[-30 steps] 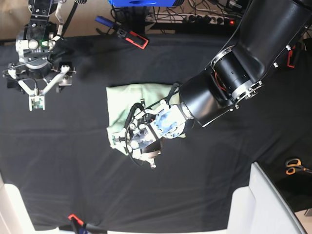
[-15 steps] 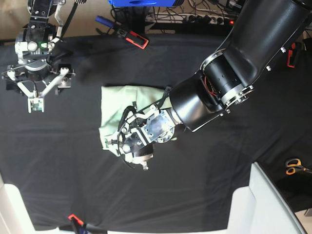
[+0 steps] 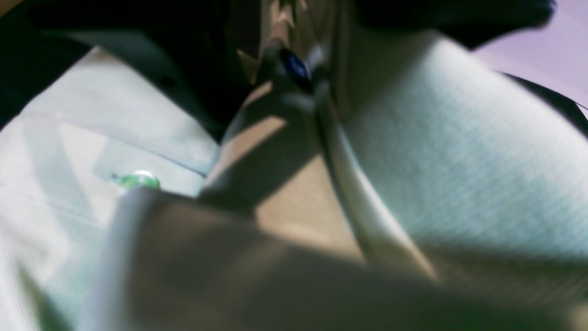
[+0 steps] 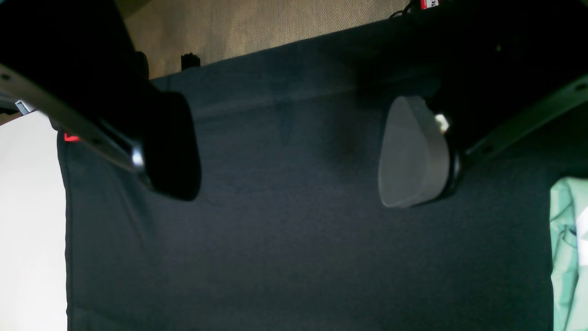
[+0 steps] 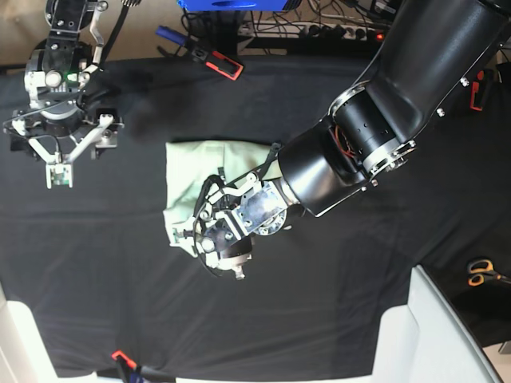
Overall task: Fold the T-shirt properly
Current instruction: 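Drag the folded shirt with the left gripper away from the arms, then release the shirt and press its folded edge flat with the left gripper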
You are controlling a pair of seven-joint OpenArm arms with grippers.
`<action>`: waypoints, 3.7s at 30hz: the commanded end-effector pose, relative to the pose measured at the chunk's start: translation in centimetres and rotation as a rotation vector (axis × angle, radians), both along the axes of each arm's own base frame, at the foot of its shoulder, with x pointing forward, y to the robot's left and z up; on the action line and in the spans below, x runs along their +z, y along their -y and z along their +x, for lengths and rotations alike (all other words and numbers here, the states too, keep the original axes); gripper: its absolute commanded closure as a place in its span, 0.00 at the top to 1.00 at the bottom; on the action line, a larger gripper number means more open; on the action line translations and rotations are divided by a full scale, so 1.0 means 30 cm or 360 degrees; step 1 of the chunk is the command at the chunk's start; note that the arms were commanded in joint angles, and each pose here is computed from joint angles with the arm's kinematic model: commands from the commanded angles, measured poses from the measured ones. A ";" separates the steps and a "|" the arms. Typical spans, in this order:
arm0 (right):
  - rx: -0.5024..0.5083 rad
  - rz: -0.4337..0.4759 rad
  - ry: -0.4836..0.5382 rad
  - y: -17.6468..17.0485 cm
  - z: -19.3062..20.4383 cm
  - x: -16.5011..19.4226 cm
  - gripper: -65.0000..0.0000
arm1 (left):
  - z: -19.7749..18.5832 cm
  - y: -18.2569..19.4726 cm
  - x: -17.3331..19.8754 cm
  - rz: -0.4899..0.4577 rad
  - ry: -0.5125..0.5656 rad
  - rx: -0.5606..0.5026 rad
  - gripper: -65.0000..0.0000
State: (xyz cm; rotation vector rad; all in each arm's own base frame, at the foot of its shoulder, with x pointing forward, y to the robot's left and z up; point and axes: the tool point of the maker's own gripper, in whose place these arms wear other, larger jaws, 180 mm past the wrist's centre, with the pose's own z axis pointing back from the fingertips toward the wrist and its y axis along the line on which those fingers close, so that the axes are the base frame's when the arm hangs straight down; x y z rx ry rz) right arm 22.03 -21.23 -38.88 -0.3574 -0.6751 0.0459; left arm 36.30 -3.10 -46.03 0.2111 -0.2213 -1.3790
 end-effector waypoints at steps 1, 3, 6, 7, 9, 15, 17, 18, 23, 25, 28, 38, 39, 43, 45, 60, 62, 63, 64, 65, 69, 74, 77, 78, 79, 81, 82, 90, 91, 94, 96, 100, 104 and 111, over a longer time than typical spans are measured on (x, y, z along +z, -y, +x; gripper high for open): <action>0.0002 -0.0029 0.0054 0.011 0.017 0.029 0.88 | 0.054 0.014 0.058 0.0015 0.0068 -0.0002 0.00; 0.0002 -0.0029 0.0054 0.011 0.017 0.029 0.88 | 0.059 0.006 0.066 0.0039 0.0072 0.0005 0.00; 0.0001 -0.0029 0.0050 0.011 0.014 0.027 0.88 | 0.069 0.004 0.075 0.0043 0.0080 0.0009 0.00; 0.0003 -0.0029 0.0052 0.011 0.014 0.027 0.88 | 0.072 0.001 0.076 0.0046 0.0084 0.0009 0.00; 0.0003 -0.0029 0.0049 0.011 0.012 0.026 0.88 | 0.072 0.001 0.076 0.0046 0.0084 0.0009 0.02; 0.0003 -0.0029 0.0047 0.011 0.010 0.025 0.88 | 0.072 0.003 0.077 0.0046 0.0087 0.0009 0.32; 0.0002 -0.0029 0.0042 0.011 0.007 0.023 0.88 | 0.075 0.005 0.081 0.0043 0.0092 0.0010 0.40; 0.0002 -0.0029 0.0042 0.011 0.007 0.023 0.88 | 0.082 0.006 0.087 0.0041 0.0099 0.0009 0.44; 0.0002 -0.0029 0.0042 0.011 0.007 0.023 0.88 | 0.147 0.002 0.145 0.0046 0.0173 0.0010 0.64; 0.0002 -0.0029 0.0042 0.011 0.007 0.023 0.88 | 0.171 -0.008 0.163 0.0078 0.0219 -0.0003 0.73; 0.0003 -0.0029 0.0044 0.011 0.008 0.024 0.88 | 0.199 -0.028 0.181 0.0149 0.0295 -0.0033 0.83; 0.0012 -0.0025 0.0048 0.004 0.012 0.025 0.88 | 0.295 0.016 0.353 -0.0014 0.0466 0.0068 0.85; 0.0012 -0.0025 0.0048 0.004 0.012 0.025 0.88 | 0.308 0.025 0.399 -0.0074 0.0490 0.0116 0.84; 0.0010 -0.0025 0.0038 0.004 0.007 0.021 0.88 | 0.304 -0.002 0.545 -0.0340 0.0578 0.0329 0.66; 0.0010 -0.0025 0.0029 0.004 -0.001 0.017 0.88 | 0.272 -0.036 0.560 -0.0426 0.0574 0.0434 0.37; 0.0019 -0.0026 0.0008 0.001 -0.024 0.007 0.30 | -0.120 -0.285 0.360 -0.0750 0.0534 0.0765 0.00; 0.0018 -0.0023 0.0008 0.000 -0.024 0.006 0.03 | -0.164 -0.270 0.321 -0.0806 0.0497 0.0766 0.00; 0.0018 -0.0023 0.0008 0.000 -0.024 0.006 0.00 | -0.181 -0.264 0.305 -0.0829 0.0485 0.0767 0.00; 0.0017 -0.0021 0.0006 -0.001 -0.026 0.005 0.00 | -0.192 -0.261 0.292 -0.0846 0.0474 0.0769 0.00; 0.0017 -0.0021 0.0006 -0.001 -0.026 0.005 0.03 | -0.205 -0.252 0.269 -0.0864 0.0448 0.0770 0.00; 0.0018 -0.0022 -0.0014 0.000 -0.044 -0.002 0.00 | -0.238 -0.228 0.169 -0.0881 0.0333 0.0783 0.00; 0.0019 -0.0021 -0.0043 -0.001 -0.068 -0.016 0.00 | -0.255 -0.201 0.115 -0.0908 0.0267 0.0812 0.00; 0.0019 -0.0021 -0.0051 -0.001 -0.074 -0.019 0.00 | -0.261 -0.194 0.095 -0.0908 0.0250 0.0811 0.00; 0.0019 -0.0021 -0.0051 -0.001 -0.074 -0.019 0.00 | -0.263 -0.196 0.091 -0.0901 0.0246 0.0813 0.00; 0.0019 -0.0021 -0.0051 -0.001 -0.074 -0.019 0.00 | -0.265 -0.199 0.086 -0.0890 0.0240 0.0818 0.00; 0.0019 -0.0021 -0.0051 -0.001 -0.074 -0.019 0.00 | -0.275 -0.201 0.080 -0.0884 0.0230 0.0818 0.00; 0.0019 -0.0021 -0.0051 -0.001 -0.074 -0.019 0.00 | -0.292 -0.205 0.067 -0.0873 0.0213 0.0823 0.00; 0.0019 -0.0022 -0.0048 0.000 -0.073 -0.017 0.00 | -0.380 -0.261 -0.054 -0.0748 0.0068 0.0866 0.00; 0.0019 -0.0022 -0.0048 0.000 -0.073 -0.017 0.00 | -0.382 -0.264 -0.057 -0.0743 0.0064 0.0867 0.00; 0.0019 -0.0022 -0.0048 0.000 -0.073 -0.017 0.00 | -0.365 -0.260 -0.029 -0.0761 0.0099 0.0856 0.00; 0.0019 -0.0022 -0.0048 0.000 -0.073 -0.017 0.00 | -0.348 -0.256 0.026 -0.0812 0.0170 0.0850 0.00; 0.0019 -0.0022 -0.0048 0.000 -0.073 -0.017 0.00 | -0.301 -0.275 0.153 -0.0810 0.0307 0.0809 0.00; 0.0019 -0.0022 -0.0048 0.000 -0.073 -0.017 0.00 | -0.253 -0.265 0.212 -0.0848 0.0381 0.0792 0.00; 0.0019 -0.0022 -0.0048 0.000 -0.073 -0.017 0.00 | -0.241 -0.189 0.085 -0.0873 0.0218 0.0851 0.00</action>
